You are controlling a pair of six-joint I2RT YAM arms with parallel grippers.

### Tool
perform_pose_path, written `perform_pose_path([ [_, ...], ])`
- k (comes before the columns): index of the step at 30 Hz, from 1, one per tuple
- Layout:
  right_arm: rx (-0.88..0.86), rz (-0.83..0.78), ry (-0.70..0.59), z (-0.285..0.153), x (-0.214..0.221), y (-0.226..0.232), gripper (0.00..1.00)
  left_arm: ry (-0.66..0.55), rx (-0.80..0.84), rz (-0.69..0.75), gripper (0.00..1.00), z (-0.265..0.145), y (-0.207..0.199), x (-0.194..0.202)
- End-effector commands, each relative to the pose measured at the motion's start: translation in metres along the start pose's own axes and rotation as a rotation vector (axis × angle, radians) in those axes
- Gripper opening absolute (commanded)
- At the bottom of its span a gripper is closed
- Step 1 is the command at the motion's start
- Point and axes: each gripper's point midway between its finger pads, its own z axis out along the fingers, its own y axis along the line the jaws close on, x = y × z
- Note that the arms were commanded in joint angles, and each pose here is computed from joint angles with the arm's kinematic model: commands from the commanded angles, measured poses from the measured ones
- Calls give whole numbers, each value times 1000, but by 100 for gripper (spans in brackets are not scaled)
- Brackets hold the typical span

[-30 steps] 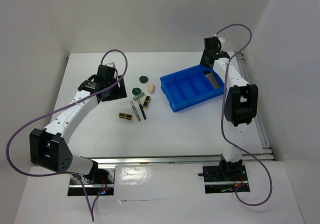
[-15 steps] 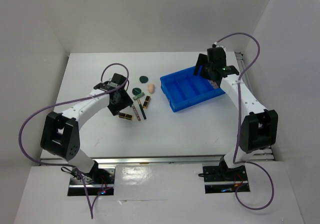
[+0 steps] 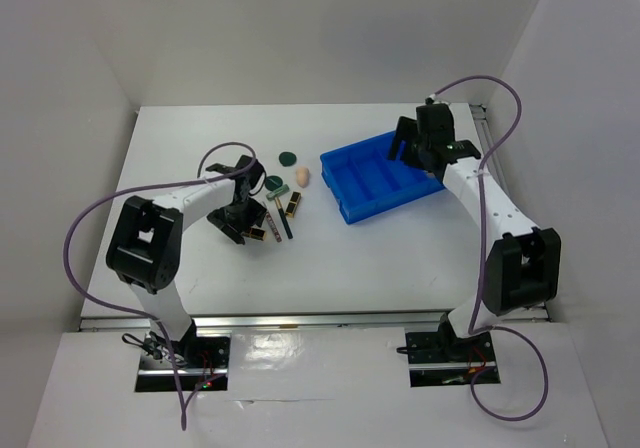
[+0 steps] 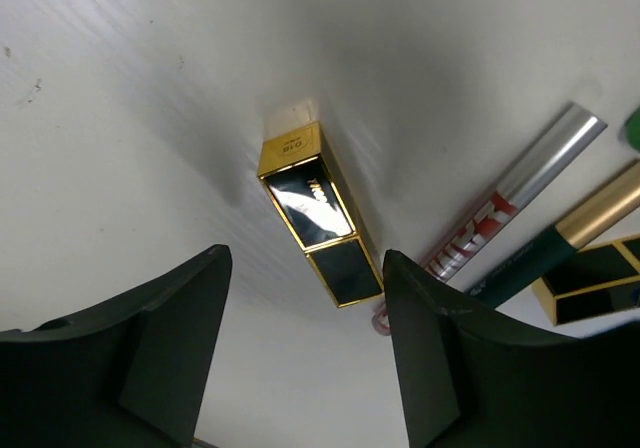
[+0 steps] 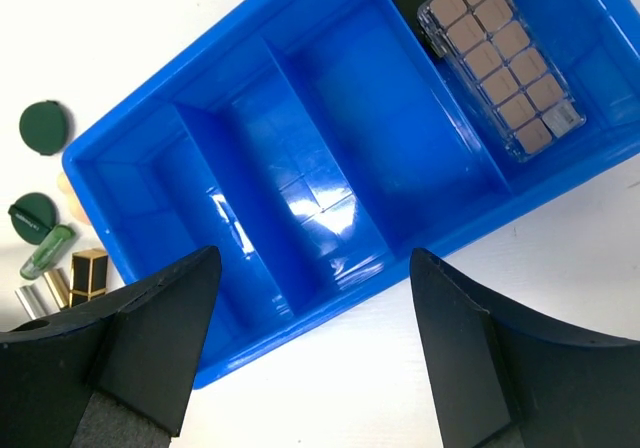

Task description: Organize the makeup

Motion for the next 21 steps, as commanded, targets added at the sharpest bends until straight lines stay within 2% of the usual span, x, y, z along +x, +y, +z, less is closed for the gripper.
perform_pose_path([
  [1, -25, 10, -60, -15, -14, 3, 84, -10, -26, -61, 74, 1, -6, -3],
  [4, -29, 11, -68, -20, -14, 2, 84, -24, -22, -72, 69, 6, -8, -5],
  [8, -37, 11, -64, -22, -12, 2, 84, -16, -11, -63, 67, 14, -12, -3],
  [11, -40, 8, -43, -21, -5, 2, 84, -9, -35, -47, 49, 22, -9, 0],
  [14, -45, 2, -38, -22, -1, 4, 84, -26, -60, -42, 42, 28, -3, -2],
  [17, -25, -6, -47, -20, 0, -1, 84, -32, -71, 1, 42, 30, 0, -3],
  [21, -9, -6, -55, -20, -2, -4, 84, -67, 15, 62, 41, 4, -11, -14],
])
